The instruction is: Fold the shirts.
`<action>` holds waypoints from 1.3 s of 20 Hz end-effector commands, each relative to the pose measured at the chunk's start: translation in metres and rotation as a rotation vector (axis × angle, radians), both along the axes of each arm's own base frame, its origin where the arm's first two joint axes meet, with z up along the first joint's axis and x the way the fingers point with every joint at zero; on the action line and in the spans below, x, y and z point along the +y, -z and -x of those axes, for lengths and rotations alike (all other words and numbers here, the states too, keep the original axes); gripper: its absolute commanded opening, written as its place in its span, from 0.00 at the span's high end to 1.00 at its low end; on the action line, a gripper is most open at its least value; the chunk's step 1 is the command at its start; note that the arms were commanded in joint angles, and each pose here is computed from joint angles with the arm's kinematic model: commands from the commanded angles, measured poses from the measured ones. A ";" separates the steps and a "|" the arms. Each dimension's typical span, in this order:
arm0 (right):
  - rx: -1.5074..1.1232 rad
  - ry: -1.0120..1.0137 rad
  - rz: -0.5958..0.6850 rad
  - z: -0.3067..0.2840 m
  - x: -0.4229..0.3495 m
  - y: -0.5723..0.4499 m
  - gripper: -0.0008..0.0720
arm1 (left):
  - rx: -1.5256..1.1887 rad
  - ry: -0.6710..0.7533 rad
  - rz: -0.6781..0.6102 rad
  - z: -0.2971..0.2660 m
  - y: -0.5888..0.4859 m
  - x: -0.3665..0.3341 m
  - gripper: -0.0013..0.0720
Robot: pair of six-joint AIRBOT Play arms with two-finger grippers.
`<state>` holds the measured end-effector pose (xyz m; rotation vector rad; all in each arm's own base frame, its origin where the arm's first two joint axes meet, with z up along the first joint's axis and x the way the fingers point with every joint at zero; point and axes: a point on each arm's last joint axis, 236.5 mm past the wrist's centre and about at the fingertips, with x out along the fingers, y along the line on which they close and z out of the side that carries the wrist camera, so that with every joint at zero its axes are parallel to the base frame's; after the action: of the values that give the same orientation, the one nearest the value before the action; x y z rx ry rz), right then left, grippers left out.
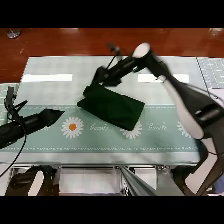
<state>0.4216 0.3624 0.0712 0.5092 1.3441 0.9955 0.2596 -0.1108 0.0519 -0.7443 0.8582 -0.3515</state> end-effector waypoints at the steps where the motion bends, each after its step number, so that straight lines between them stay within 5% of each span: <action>1: -0.062 0.001 0.168 0.006 -0.121 -0.050 0.12 | 0.030 -0.033 0.004 -0.006 0.014 0.005 0.95; 4: -0.181 0.391 0.685 0.011 -0.288 -0.050 0.13 | 0.035 -0.023 -0.006 -0.007 0.018 0.006 0.95; 7: -0.118 0.601 0.872 0.100 -0.357 0.009 0.14 | 0.029 -0.012 -0.016 -0.007 0.019 0.006 0.95; 9: -0.004 0.703 0.733 0.150 -0.330 0.074 0.14 | 0.027 -0.015 -0.017 -0.008 0.019 0.006 0.95; 13: 0.211 0.943 0.119 0.144 -0.228 0.116 0.14 | 0.036 -0.029 -0.017 -0.011 0.023 0.009 0.95; 22: 0.456 0.612 0.135 0.124 -0.139 0.175 0.18 | 0.092 0.028 -0.011 -0.007 0.037 -0.006 0.95; 23: 0.469 0.577 0.137 0.123 -0.126 0.177 0.38 | 0.092 0.039 -0.011 -0.005 0.037 -0.009 0.95; 24: 0.447 0.531 0.136 0.116 -0.115 0.173 0.69 | 0.092 0.046 -0.011 -0.004 0.037 -0.011 0.95; 26: 0.332 0.481 0.118 0.080 -0.110 0.147 0.97 | 0.092 0.052 -0.011 -0.004 0.037 -0.012 0.95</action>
<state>0.3179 0.2315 -0.0899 0.9542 1.4705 0.3385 0.2650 -0.1192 0.0159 -0.7388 0.9576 -0.3485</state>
